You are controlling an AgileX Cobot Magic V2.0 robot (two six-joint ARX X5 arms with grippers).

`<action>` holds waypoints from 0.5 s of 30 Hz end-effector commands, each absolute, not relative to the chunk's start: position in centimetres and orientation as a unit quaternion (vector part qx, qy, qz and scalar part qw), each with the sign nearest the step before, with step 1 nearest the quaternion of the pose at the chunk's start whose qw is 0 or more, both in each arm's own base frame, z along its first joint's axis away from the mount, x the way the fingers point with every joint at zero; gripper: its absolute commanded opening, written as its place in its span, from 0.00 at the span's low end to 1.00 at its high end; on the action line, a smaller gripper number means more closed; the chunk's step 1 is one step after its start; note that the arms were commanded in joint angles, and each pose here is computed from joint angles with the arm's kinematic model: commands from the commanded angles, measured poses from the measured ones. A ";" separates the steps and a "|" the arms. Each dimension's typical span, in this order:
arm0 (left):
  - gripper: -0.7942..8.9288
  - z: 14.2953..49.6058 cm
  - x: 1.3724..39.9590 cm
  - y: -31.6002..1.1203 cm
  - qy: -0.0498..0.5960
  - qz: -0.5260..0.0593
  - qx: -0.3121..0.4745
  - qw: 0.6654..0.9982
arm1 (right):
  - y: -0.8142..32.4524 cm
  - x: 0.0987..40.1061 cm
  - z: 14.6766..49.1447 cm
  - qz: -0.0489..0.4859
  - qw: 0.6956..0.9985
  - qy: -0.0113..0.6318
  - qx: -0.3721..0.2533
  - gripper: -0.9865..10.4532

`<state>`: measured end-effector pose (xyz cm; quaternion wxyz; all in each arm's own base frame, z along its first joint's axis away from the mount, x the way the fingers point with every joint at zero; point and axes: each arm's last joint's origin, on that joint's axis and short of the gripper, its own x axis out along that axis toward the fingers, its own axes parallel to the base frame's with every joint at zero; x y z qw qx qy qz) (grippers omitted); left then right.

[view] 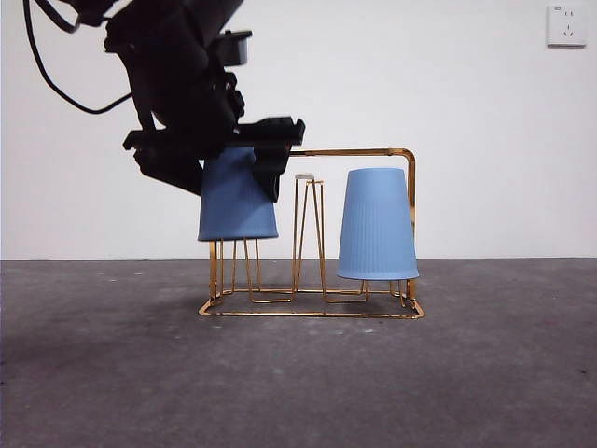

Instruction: Pick up cup 1,put cup 1 in the cup rack,pick up cup 2,put cup 2 in the cup rack

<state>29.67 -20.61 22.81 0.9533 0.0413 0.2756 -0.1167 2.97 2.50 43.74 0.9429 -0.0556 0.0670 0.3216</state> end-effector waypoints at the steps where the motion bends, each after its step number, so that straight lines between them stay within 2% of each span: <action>1: 0.07 21.9 29.9 -20.5 0.283 -0.111 0.043 0.952 | 2.4 3.0 43.6 0.314 0.945 0.069 -0.054 0.25; 15: 0.07 20.2 30.5 -20.4 0.311 -0.113 0.049 0.942 | 2.4 3.0 43.6 0.310 0.946 0.071 -0.055 0.25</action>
